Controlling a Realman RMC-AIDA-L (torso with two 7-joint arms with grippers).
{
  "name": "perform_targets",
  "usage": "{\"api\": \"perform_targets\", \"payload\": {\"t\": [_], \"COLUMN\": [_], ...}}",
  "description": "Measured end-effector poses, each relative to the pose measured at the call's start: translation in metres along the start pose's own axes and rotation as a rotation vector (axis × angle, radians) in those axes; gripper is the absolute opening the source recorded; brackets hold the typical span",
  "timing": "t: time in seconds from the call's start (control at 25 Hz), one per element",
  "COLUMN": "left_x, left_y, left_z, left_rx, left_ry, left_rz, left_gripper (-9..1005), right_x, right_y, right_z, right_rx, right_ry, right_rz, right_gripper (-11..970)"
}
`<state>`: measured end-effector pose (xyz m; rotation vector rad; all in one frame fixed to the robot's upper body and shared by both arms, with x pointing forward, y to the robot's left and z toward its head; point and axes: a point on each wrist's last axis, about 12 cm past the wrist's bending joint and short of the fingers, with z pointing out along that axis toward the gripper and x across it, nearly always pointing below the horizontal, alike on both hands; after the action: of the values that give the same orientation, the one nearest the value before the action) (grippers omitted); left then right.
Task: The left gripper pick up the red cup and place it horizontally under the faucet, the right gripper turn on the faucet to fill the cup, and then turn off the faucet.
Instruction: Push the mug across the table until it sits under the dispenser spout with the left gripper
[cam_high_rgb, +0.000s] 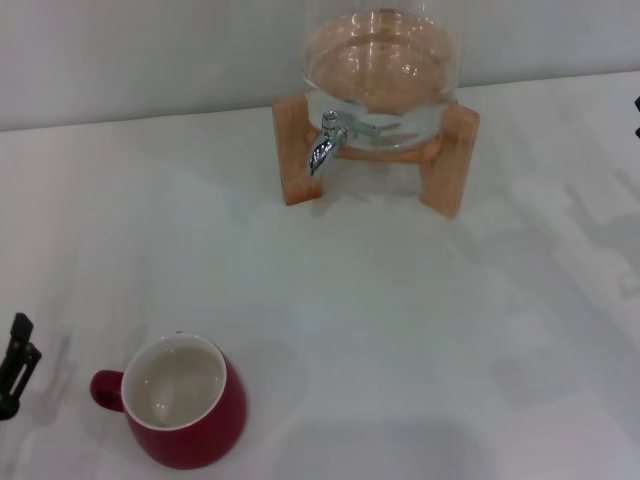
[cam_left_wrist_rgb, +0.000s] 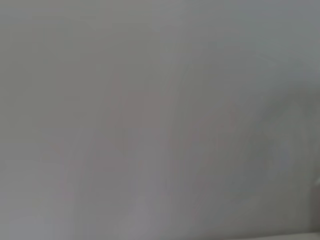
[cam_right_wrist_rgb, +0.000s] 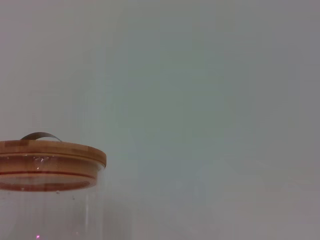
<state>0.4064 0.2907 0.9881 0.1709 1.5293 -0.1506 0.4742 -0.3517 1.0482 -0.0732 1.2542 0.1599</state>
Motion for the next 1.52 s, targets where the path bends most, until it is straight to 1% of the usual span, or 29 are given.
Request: {"api": "perform_targets", "payload": {"t": [0.2, 0.92, 1.36, 1.52], "left_x": [0.002, 0.006, 0.01, 0.009], "left_y": [-0.003, -0.015, -0.017, -0.023], "left_z": [-0.007, -0.015, -0.025, -0.027], "left_rx": [0.005, 0.063, 0.055, 0.067], "left_ry": [0.01, 0.035, 0.06, 0.058], "left_rz": [-0.001, -0.013, -0.022, -0.031], "left_gripper": [880, 880, 880, 880], "right_x": [0.0, 0.0, 0.0, 0.0], "right_y": [0.0, 0.0, 0.0, 0.0], "right_z": [0.0, 0.0, 0.0, 0.0], "right_rx": [0.0, -0.002, -0.002, -0.003], "right_ry": [0.001, 0.003, 0.003, 0.003], "right_rz": [-0.001, -0.003, -0.005, -0.005], "right_gripper": [785, 785, 785, 785]}}
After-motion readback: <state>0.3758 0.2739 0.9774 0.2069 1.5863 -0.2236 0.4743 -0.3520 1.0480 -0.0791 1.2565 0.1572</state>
